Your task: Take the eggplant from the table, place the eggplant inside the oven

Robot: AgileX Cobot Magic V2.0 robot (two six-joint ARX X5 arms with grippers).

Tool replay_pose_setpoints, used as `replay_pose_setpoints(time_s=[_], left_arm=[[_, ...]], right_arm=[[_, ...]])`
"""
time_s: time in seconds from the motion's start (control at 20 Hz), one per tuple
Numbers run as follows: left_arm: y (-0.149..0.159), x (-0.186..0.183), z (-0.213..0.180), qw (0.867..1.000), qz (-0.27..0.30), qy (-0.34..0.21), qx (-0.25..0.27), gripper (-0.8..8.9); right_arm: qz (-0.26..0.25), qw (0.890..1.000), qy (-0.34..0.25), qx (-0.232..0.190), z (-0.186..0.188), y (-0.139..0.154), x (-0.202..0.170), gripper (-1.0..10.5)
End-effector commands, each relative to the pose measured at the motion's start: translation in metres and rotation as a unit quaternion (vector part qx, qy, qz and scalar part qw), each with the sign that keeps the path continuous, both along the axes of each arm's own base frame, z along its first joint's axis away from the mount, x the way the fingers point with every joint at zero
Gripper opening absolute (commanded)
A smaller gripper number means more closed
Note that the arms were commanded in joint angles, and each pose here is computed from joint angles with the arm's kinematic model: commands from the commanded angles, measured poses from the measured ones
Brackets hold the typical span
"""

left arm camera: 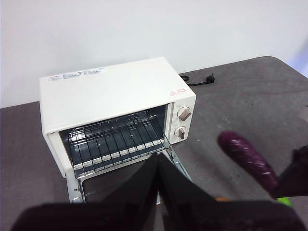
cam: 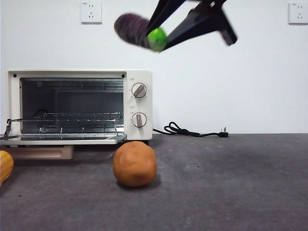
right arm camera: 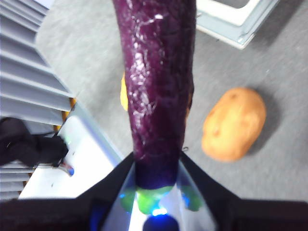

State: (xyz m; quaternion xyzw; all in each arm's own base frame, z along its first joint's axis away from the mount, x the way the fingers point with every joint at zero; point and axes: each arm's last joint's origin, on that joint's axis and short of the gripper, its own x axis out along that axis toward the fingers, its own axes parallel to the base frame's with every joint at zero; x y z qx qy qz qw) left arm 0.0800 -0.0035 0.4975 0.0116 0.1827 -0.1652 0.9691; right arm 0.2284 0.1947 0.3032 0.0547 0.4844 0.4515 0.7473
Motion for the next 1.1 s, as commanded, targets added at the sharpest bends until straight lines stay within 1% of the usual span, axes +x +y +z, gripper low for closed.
replay_pose_setpoints(time_s=[0.05,0.2,0.4,0.55,0.7,0.85,0.9,1.0,1.1], left_arm=[[0.0,0.0,-0.001,1.0,-0.003,-0.004,0.005,-0.05],[0.0,-0.001,-0.001,1.0,-0.003,-0.002,0.004,-0.05],[-0.001,-0.005,-0.001,1.0,-0.003,-0.001,0.004,-0.05],[-0.001,-0.008,-0.001,1.0,-0.003,-0.004,0.005,-0.05],[-0.001,-0.012,-0.001,1.0,-0.003,-0.006,0.005,-0.05],[-0.002,-0.015,-0.001,1.0,-0.003,-0.01,0.005,-0.05],[-0.002,-0.015,-0.001,1.0,-0.003,-0.011,0.005,-0.05],[-0.002,-0.016,-0.001,1.0,-0.003,-0.011,0.005,-0.05],[-0.002,-0.016,-0.001,1.0,-0.003,-0.012,0.006,-0.05]], right_arm=[[0.01,1.0,0.02,0.011,-0.009,0.022,0.013,-0.1],[0.032,0.996,0.058,0.054,-0.02,0.06,0.031,-0.1],[0.043,0.989,0.107,0.095,-0.034,0.108,0.059,-0.1],[0.038,0.983,0.138,0.115,-0.041,0.137,0.082,-0.1],[0.03,0.975,0.174,0.132,-0.047,0.157,0.102,-0.1],[-0.001,0.969,0.205,0.138,-0.056,0.17,0.116,-0.1],[-0.019,0.965,0.221,0.143,-0.06,0.173,0.12,-0.1],[-0.074,0.959,0.231,0.148,-0.065,0.176,0.126,-0.1],[-0.133,0.952,0.225,0.158,-0.067,0.179,0.131,-0.1]])
